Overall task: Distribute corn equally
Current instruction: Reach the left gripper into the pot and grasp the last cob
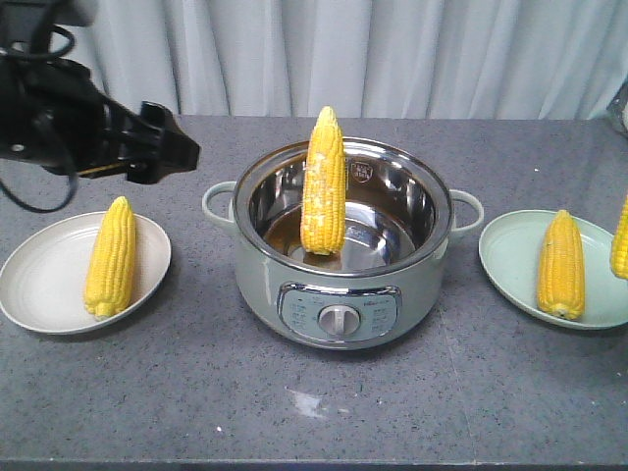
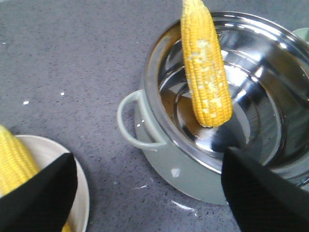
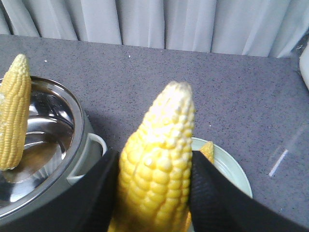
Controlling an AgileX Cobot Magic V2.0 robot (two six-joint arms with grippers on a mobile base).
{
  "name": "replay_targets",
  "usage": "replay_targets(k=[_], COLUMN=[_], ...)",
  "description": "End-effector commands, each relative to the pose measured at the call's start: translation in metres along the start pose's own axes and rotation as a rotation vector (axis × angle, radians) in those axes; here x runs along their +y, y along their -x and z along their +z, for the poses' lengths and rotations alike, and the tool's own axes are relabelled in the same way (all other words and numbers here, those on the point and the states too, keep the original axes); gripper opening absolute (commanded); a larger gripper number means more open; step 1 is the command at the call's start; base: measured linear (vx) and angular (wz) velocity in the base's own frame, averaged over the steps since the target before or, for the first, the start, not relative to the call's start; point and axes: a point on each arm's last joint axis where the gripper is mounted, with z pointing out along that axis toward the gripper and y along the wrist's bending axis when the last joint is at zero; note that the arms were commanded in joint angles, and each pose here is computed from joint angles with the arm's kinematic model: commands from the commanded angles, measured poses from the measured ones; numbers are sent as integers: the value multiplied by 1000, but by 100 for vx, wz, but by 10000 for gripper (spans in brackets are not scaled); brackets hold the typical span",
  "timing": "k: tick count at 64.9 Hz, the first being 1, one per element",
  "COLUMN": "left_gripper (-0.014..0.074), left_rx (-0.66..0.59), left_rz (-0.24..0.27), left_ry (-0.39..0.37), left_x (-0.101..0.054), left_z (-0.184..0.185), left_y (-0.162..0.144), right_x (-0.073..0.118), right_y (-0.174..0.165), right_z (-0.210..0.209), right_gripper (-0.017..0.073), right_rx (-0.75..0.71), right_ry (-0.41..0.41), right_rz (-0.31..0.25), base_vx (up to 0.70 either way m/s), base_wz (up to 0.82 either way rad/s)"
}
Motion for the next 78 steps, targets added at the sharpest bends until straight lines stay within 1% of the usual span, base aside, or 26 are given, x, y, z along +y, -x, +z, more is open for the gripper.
replay_targets(k=[1, 11, 20, 27, 36, 41, 51, 57, 65, 78], left_gripper=[575, 575, 575, 575, 575, 575, 575, 575, 575, 575], left_rx=[-113, -104, -121, -93, -31, -23, 13, 32, 55, 48], left_rz=[10, 38, 38, 49, 69, 74, 42, 38, 38, 35], left_ry=[-44, -83, -109, -119, -136, -144, -125, -97, -93, -93], left_x=[-14, -31, -44, -50, -61, -67, -67, -65, -64, -64], left_z=[5, 28, 40, 55, 80, 90, 109, 120, 130, 139], left_y=[14, 24, 44, 55, 63, 68, 73, 72, 68, 67], right_x=[0, 0, 0, 0, 0, 0, 0, 0, 0, 0], right_y=[13, 13, 13, 13, 13, 13, 13, 13, 13, 13], right_z=[-11, -11, -11, -11, -11, -11, -11, -11, -11, -11], right_gripper=[193, 193, 193, 193, 193, 193, 193, 193, 193, 193], right_rx=[-112, -112, -111, -111, -111, -112, -112, -112, -112, -112], right_ry=[-20, -20, -19, -19, -18, -18, -17, -17, -17, -14], right_rz=[4, 4, 4, 4, 4, 5, 6, 6, 6, 8], base_vx=[0, 0, 0, 0, 0, 0, 0, 0, 0, 0], base_wz=[0, 0, 0, 0, 0, 0, 0, 0, 0, 0])
